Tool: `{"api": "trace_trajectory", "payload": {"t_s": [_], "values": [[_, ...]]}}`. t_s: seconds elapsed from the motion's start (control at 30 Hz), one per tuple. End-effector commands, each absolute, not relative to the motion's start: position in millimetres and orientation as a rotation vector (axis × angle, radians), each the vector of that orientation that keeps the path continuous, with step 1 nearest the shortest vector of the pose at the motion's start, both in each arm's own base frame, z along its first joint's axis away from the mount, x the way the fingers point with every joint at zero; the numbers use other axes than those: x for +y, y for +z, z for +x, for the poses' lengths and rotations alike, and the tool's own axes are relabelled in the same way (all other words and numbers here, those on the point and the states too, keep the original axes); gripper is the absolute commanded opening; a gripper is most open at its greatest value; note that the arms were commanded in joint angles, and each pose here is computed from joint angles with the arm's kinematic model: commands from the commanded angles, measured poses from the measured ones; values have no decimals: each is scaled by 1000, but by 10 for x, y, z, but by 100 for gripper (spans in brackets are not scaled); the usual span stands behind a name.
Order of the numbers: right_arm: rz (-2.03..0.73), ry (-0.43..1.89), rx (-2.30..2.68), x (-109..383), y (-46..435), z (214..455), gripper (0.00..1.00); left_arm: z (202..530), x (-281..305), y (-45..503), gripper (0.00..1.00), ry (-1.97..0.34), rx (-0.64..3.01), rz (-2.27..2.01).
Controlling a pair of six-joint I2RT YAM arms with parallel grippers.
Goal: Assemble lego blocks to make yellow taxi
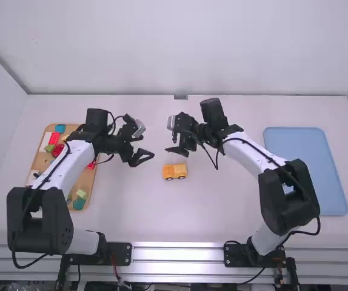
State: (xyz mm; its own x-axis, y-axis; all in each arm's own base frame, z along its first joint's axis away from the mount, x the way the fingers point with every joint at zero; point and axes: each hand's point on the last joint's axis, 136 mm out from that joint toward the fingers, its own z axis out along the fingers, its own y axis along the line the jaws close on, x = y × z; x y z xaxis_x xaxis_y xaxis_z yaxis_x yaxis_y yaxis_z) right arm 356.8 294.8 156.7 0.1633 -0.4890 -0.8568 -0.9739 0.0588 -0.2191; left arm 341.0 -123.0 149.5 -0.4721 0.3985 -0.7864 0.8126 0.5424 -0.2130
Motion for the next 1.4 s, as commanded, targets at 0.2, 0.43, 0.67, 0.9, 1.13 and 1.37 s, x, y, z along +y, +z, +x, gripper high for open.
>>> {"api": "trace_trajectory", "payload": {"t_s": [0.2, 0.43, 0.67, 0.9, 1.13, 1.37], "values": [[-1555, 797, 1363, 3072, 1902, 3503, 98, 3717, -578, 1475, 99, -433, 2406, 368], [-1432, 871, 1419, 3130, 2069, 3594, 99, 3570, -267, 1861, 99, -238, 2377, 157], [-1457, 946, 1354, 3354, 2145, 3415, 99, 3400, 436, 2262, 99, 65, 2222, -469], [-1386, 819, 1471, 3378, 2070, 3612, 99, 3126, 942, 2390, 99, 383, 2116, -694], [-1397, 671, 1543, 3246, 1901, 3759, 99, 2822, 1435, 2388, 99, 611, 1993, -980], [-1388, 674, 1539, 3208, 1917, 3789, 99, 2916, 1603, 2156, 99, 502, 2081, -1009]]}}
